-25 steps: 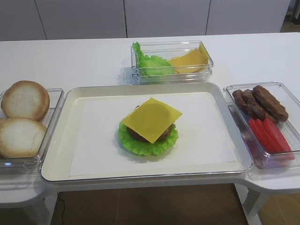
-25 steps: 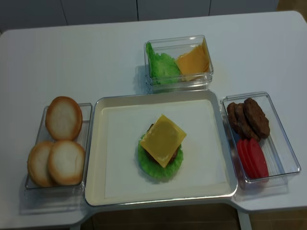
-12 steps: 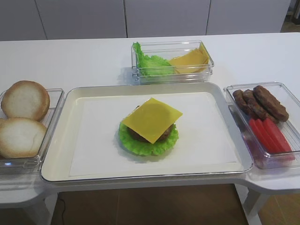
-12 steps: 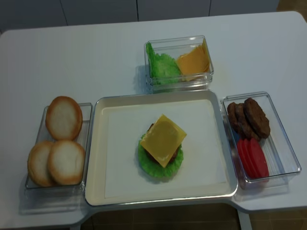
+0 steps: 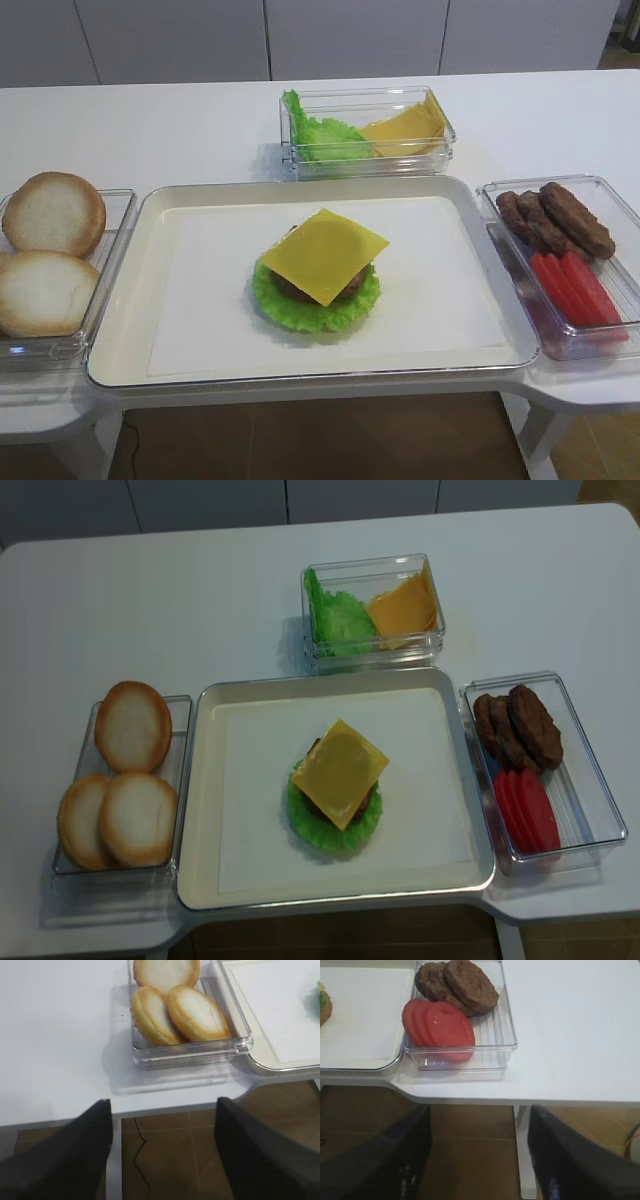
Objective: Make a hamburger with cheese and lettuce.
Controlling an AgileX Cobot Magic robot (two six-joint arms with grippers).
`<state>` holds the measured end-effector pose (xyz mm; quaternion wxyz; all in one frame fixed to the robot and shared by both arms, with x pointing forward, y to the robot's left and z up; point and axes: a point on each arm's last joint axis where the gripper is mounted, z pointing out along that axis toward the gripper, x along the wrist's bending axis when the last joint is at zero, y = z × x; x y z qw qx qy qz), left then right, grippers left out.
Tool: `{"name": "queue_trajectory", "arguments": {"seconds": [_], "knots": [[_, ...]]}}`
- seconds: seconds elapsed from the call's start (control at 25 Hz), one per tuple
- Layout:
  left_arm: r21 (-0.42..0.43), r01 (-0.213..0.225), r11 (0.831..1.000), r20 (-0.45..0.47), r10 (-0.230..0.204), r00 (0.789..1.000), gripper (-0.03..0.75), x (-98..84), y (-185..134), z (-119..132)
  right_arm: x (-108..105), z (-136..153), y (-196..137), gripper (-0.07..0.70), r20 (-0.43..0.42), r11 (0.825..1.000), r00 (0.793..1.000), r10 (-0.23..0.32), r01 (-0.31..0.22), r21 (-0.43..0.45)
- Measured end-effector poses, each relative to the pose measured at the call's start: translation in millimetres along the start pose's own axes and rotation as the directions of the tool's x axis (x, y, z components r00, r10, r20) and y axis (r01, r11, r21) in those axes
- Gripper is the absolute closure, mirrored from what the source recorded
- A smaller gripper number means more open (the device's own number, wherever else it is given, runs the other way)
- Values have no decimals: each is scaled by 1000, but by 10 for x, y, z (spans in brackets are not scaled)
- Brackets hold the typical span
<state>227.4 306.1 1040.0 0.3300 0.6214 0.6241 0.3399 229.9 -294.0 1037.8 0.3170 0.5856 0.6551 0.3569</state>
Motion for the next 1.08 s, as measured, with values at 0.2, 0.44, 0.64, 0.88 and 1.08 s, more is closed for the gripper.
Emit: {"name": "queue_trajectory", "arguments": {"seconds": [0.2, 0.44, 0.64, 0.88, 1.08], "knots": [[0, 0, 1000, 0, 0, 1000, 246, 0, 0, 0, 9, 0, 1, 171, -9, 1000, 1000, 4, -4, -1], [0, 0, 1000, 0, 0, 1000, 246, 0, 0, 0, 9, 0, 1, 171, -10, 1000, 1000, 4, -4, -1], [0, 0, 1000, 0, 0, 1000, 246, 0, 0, 0, 7, -2, -1, 171, -33, 1000, 999, -11, 11, -1], [0, 0, 1000, 0, 0, 1000, 246, 0, 0, 0, 7, -2, -1, 171, -36, 1000, 999, -12, 12, -1], [0, 0, 1000, 0, 0, 1000, 246, 0, 0, 0, 7, -2, -1, 171, -36, 1000, 999, -12, 12, -1]]}}
